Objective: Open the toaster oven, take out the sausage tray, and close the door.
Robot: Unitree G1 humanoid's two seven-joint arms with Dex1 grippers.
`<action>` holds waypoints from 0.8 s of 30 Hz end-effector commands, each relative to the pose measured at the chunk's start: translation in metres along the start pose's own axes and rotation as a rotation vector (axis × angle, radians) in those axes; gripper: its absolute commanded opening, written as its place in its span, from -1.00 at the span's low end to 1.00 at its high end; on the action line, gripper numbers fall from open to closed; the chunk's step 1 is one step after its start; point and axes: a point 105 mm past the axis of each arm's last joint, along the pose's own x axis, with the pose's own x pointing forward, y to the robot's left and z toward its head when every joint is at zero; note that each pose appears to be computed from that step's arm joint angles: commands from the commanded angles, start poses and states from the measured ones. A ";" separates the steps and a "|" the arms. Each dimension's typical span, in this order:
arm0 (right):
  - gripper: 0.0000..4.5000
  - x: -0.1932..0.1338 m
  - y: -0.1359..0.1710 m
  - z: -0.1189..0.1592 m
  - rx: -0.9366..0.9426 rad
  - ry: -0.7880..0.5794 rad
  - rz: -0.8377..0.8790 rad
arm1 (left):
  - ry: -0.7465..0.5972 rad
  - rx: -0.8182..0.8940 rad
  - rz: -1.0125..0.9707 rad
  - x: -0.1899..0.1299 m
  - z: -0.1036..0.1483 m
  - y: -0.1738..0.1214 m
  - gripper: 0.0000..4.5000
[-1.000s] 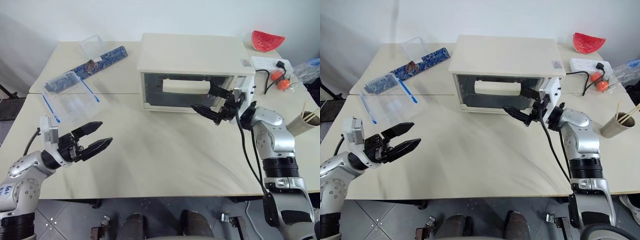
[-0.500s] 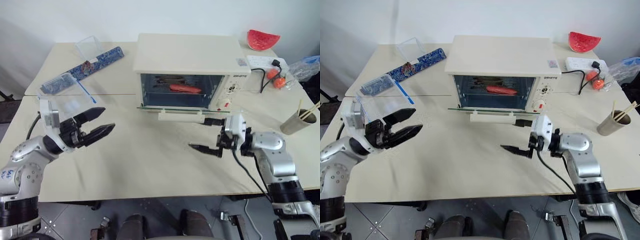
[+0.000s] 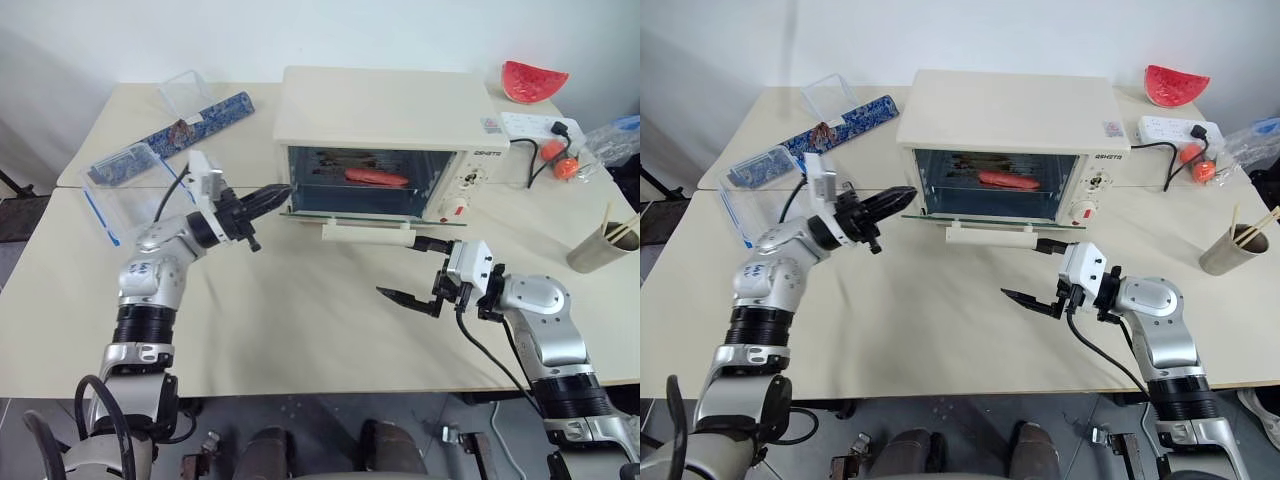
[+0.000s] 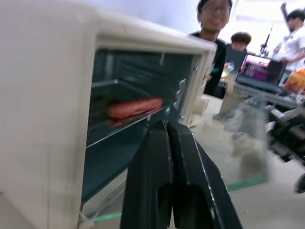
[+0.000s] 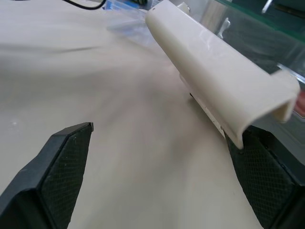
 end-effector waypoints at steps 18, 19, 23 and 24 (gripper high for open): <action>1.00 -0.137 -0.007 -0.005 -0.124 0.367 -0.566 | 0.184 0.015 -0.125 -0.010 -0.056 -0.024 -0.99; 1.00 -0.132 -0.013 0.001 -0.151 0.355 -0.573 | 0.181 0.010 -0.116 -0.011 -0.058 -0.024 -0.99; 1.00 -0.072 -0.040 0.020 -0.239 0.299 -0.575 | 0.153 0.043 -0.093 -0.018 -0.060 -0.024 -0.99; 1.00 -0.064 -0.044 0.020 -0.239 0.307 -0.585 | 0.145 0.048 -0.091 -0.019 -0.059 -0.024 -0.99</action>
